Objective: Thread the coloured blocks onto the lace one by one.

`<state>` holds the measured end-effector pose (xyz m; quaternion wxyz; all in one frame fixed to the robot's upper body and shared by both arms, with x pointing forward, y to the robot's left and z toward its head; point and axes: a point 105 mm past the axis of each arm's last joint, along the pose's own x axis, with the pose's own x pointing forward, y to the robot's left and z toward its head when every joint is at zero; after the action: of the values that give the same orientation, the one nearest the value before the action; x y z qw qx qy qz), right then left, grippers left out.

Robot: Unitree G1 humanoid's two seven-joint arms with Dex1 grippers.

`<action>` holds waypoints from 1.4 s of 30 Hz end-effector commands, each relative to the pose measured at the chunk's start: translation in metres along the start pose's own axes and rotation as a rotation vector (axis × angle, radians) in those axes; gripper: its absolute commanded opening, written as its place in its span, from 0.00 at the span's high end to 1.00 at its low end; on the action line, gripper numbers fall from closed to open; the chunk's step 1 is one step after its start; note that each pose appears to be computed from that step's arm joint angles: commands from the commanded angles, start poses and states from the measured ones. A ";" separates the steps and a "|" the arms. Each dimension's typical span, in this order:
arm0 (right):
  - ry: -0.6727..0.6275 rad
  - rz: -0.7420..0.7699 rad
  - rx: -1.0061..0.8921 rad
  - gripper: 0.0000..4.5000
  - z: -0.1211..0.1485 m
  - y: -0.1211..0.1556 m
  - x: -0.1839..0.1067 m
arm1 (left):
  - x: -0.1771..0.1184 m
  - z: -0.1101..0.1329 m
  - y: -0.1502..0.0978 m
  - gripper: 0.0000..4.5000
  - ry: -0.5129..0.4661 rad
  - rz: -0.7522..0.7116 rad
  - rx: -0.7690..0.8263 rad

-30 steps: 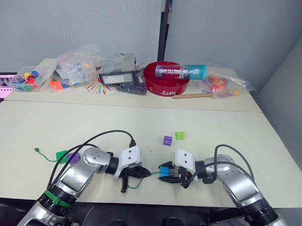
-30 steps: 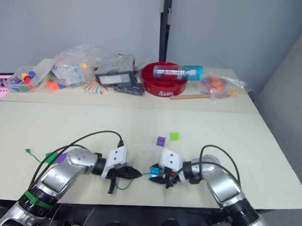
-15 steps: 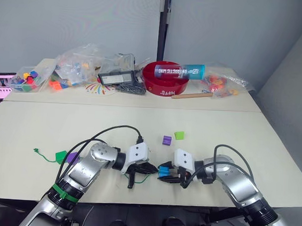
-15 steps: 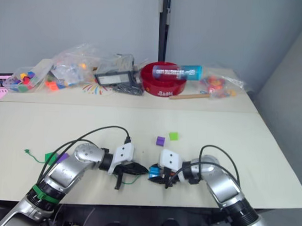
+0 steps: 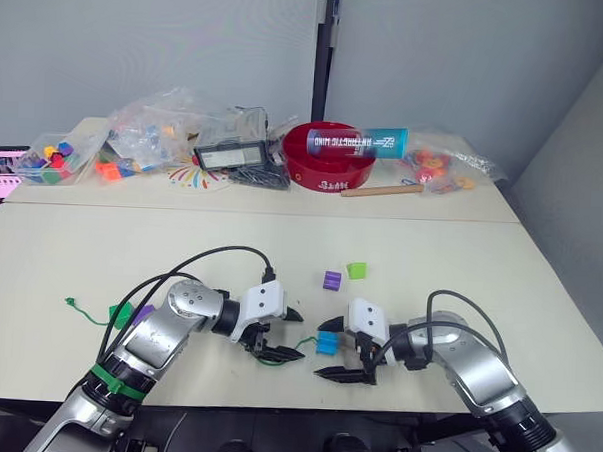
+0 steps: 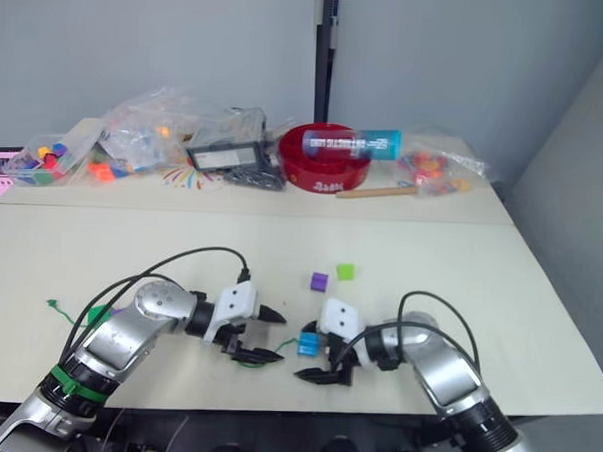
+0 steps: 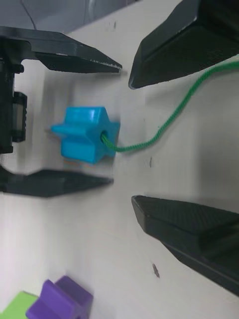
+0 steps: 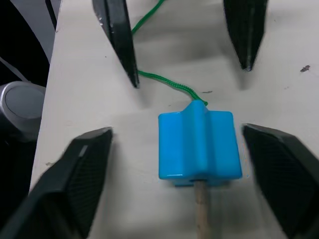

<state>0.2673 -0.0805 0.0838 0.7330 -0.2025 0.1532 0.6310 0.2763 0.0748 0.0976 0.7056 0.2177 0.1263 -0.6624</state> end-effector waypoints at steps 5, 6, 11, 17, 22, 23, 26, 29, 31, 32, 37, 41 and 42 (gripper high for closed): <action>-0.044 -0.058 0.007 0.01 0.009 0.001 -0.036 | 0.021 0.018 0.003 0.24 -0.029 -0.024 0.099; -0.042 -0.064 0.017 0.01 0.006 0.002 -0.041 | 0.025 0.019 0.004 0.24 -0.030 -0.024 0.107; -0.007 -0.101 0.036 0.01 -0.008 0.005 -0.050 | 0.037 0.016 0.005 0.24 -0.022 -0.055 0.128; 0.014 -0.139 0.036 0.01 -0.014 0.002 -0.042 | 0.048 0.009 0.004 0.24 -0.015 -0.081 0.128; 0.021 -0.145 0.030 0.00 -0.014 0.001 -0.039 | 0.050 0.009 0.006 0.30 -0.018 -0.087 0.131; 0.021 -0.145 0.029 0.00 -0.015 0.001 -0.039 | 0.050 0.009 0.006 0.37 -0.020 -0.085 0.131; 0.026 -0.144 0.025 0.00 -0.015 0.000 -0.038 | 0.050 0.007 0.005 0.57 -0.013 -0.095 0.140; 0.035 -0.144 0.019 0.19 -0.017 0.000 -0.037 | 0.049 0.006 0.004 0.70 -0.010 -0.101 0.140; 0.034 -0.145 0.016 0.34 -0.017 -0.001 -0.037 | 0.049 0.006 0.004 0.70 -0.011 -0.102 0.139; 0.032 -0.146 0.015 0.42 -0.016 -0.002 -0.036 | 0.049 0.006 0.003 0.70 -0.011 -0.104 0.139; 0.042 -0.149 0.008 0.79 -0.018 -0.004 -0.035 | 0.049 0.006 0.003 0.70 -0.009 -0.106 0.141; 0.038 -0.150 0.002 1.00 -0.017 -0.005 -0.035 | 0.049 0.006 0.003 0.70 -0.006 -0.106 0.141; 0.038 -0.149 0.000 1.00 -0.017 -0.005 -0.035 | 0.048 0.006 0.003 0.70 -0.005 -0.105 0.141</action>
<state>0.2633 -0.1189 0.0802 0.7702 -0.2153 0.1649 0.5773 0.2866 0.0313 0.0800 0.6642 0.2498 0.0910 -0.6987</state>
